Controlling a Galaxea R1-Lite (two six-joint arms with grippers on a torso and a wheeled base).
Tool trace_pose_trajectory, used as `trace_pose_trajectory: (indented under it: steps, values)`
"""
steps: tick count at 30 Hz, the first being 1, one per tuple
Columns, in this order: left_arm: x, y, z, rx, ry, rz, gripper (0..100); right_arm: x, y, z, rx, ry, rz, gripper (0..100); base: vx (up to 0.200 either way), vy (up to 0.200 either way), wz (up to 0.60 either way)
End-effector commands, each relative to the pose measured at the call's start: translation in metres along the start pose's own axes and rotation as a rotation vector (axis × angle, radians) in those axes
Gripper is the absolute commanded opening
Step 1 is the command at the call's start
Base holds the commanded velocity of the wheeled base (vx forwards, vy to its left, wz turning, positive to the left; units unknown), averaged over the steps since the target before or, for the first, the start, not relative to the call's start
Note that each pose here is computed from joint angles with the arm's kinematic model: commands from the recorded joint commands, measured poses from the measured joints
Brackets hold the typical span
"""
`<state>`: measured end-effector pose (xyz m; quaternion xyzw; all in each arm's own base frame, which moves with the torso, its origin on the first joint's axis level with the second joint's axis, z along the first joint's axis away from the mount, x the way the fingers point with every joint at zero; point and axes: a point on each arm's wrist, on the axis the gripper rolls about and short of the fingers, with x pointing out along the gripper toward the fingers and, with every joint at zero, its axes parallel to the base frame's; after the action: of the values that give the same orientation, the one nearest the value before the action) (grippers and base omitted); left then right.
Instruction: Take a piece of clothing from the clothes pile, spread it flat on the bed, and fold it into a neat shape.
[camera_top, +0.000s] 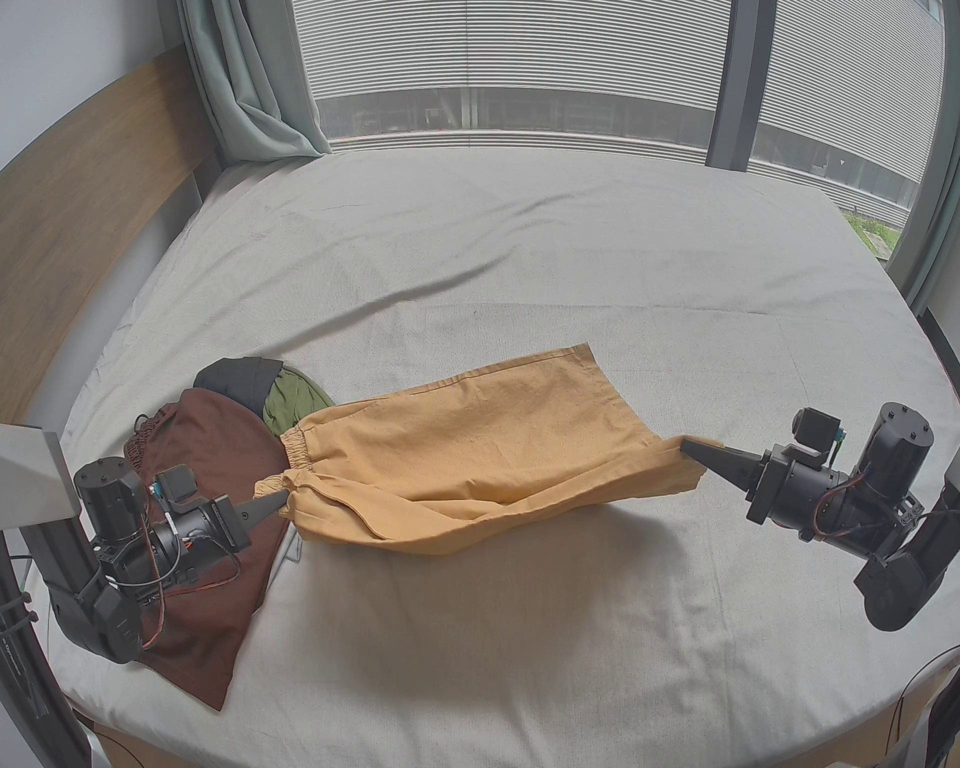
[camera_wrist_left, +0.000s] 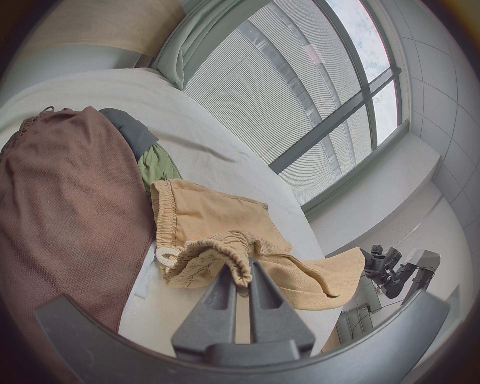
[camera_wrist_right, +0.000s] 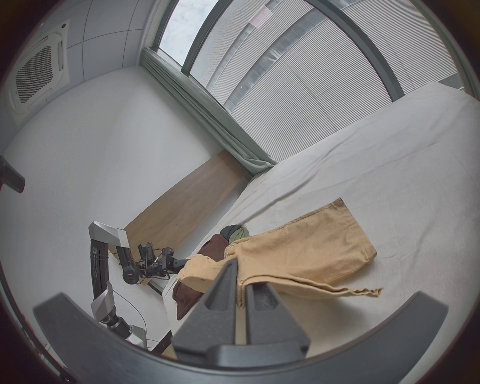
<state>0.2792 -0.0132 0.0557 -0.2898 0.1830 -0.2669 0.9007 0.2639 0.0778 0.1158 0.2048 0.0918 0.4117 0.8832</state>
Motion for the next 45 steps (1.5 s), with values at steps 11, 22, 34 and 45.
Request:
trace_pose_trajectory:
  steps: [11,22,34,45]
  values:
    - [0.0,0.002,0.01,0.012,-0.046,0.013,0,0.025,-0.009,0.026,-0.024,-0.033,0.01,0,0.0,0.0,0.0]
    - [0.005,0.004,0.013,0.014,-0.078,0.041,0,0.059,-0.04,0.038,-0.024,-0.064,0.011,0,0.0,0.0,0.0]
    - [0.018,0.007,0.02,-0.026,-0.144,0.081,0,0.09,-0.078,0.042,-0.001,-0.107,0.008,0,0.0,0.0,0.0]
    - [0.034,0.007,0.019,-0.046,-0.163,0.093,0,0.104,-0.094,0.052,-0.006,-0.15,0.016,0,0.0,0.0,0.0]
